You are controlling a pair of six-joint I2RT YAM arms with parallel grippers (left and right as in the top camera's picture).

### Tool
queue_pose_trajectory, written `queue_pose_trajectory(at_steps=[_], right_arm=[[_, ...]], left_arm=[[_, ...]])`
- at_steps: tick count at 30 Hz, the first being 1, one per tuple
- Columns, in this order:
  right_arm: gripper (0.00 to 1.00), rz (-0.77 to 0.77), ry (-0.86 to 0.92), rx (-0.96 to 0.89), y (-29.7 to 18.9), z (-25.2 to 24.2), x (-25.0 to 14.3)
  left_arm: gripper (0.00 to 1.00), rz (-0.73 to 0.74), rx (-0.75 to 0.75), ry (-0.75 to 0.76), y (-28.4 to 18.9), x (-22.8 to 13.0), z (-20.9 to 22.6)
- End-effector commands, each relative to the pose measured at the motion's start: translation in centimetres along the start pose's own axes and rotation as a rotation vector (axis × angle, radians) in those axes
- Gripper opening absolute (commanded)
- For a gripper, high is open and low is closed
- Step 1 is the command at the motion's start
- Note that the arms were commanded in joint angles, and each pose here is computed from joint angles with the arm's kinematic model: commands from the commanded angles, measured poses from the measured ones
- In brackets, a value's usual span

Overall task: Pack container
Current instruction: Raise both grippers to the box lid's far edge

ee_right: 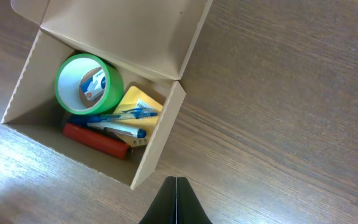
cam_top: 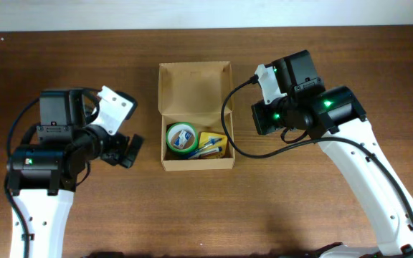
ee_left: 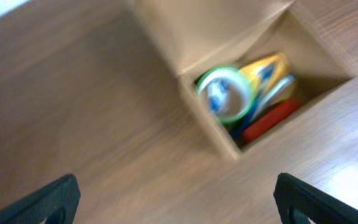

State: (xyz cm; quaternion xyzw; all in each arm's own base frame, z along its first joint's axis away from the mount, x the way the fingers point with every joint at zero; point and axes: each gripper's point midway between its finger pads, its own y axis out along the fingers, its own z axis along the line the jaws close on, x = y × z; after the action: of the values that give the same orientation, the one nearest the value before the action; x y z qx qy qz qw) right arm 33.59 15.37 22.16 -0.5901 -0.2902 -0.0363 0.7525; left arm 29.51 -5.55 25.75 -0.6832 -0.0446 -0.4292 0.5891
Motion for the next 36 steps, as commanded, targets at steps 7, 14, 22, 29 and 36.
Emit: queue_pose_trajectory(at_steps=[7, 14, 22, 29, 36], right_arm=[[0.04, -0.026, 0.009, 0.003, -0.9, 0.0, 0.4], [0.32, -0.007, 0.012, 0.016, -0.9, 0.2, 0.0], [0.66, 0.012, 0.014, 0.055, -2.2, 1.1, -1.2], [0.38, -0.062, 0.006, -0.016, -2.8, -0.1, 0.3], [0.04, -0.171, 0.035, -0.035, -1.5, -1.8, 3.9]], left_arm=[[1.0, -0.197, -0.198, 0.036, -0.6, 3.9, -2.9], [1.0, -0.261, -0.17, -0.043, 0.6, 6.3, -1.2], [1.0, -0.231, -0.196, -0.218, 5.8, 7.4, 1.2], [0.32, -0.244, -0.177, -0.433, 10.1, 7.9, 5.5], [0.02, -0.316, -0.232, -0.599, 12.3, 8.2, 9.3]])
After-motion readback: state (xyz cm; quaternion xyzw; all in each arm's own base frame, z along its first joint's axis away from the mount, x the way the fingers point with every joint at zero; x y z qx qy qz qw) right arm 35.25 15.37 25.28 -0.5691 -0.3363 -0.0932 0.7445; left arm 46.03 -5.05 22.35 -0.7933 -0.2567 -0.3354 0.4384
